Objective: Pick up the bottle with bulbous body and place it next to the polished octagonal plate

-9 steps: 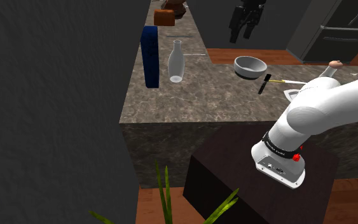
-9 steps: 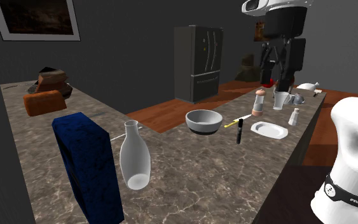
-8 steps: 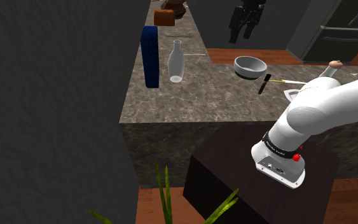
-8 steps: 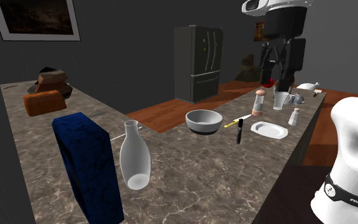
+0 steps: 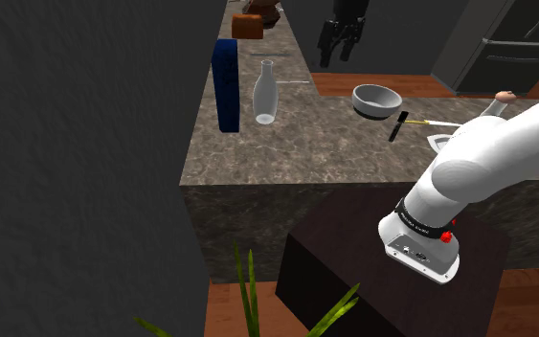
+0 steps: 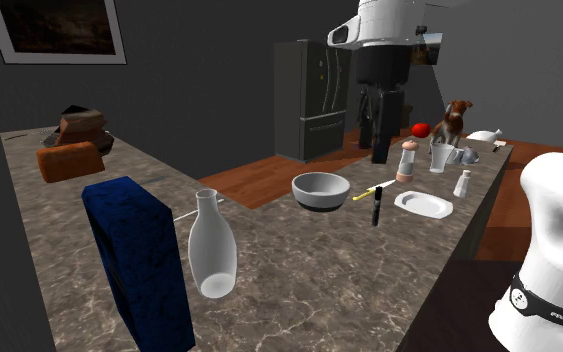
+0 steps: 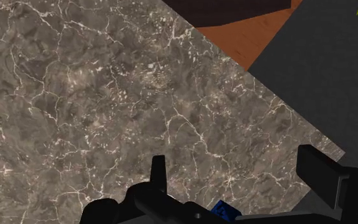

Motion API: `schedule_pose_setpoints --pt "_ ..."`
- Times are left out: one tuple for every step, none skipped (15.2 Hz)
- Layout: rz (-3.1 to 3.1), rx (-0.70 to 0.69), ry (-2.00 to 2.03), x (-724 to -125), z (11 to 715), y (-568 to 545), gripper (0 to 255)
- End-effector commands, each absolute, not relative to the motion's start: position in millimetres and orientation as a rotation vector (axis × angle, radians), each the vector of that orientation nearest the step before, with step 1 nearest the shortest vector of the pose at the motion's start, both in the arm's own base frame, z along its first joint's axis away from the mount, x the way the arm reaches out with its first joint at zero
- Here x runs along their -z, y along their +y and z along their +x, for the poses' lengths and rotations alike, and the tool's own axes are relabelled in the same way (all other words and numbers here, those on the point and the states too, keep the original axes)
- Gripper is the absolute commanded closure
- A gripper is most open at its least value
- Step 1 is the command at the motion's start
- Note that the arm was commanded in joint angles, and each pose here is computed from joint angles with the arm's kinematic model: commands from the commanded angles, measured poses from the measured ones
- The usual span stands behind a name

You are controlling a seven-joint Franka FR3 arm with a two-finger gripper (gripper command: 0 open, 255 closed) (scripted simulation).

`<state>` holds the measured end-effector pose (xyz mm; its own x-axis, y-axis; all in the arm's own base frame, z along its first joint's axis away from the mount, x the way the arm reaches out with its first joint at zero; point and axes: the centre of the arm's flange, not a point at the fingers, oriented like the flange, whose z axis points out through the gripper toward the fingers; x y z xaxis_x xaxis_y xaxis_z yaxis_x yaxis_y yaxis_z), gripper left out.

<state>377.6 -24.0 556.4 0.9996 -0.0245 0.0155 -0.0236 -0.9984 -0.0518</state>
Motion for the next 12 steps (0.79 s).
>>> schedule_pose_setpoints --pt "-3.094 0.041 0.032 -547.4 405.1 -27.6 0" --pt "-3.095 0.047 0.029 -542.7 416.5 -30.0 0" --pt "-3.097 0.054 0.027 -538.0 427.9 -32.4 0" --pt "-3.099 0.060 0.024 -533.4 439.3 -34.8 0" --pt "-3.100 0.067 0.022 -528.8 450.7 -37.2 0" --pt "-3.102 0.074 0.019 -524.3 462.2 -39.6 0" --pt "-3.104 0.080 0.017 -519.8 473.7 -41.9 0" --pt "-3.106 0.087 0.014 -515.4 485.2 -44.3 0" --pt "-3.107 0.094 0.011 -511.0 496.7 -46.6 0" --pt "-3.109 0.100 0.009 -506.7 508.3 -49.0 0" --pt "-3.110 0.107 0.006 -502.4 519.9 -51.3 0" --pt "-3.112 0.114 0.004 -498.2 531.5 -53.6 0"
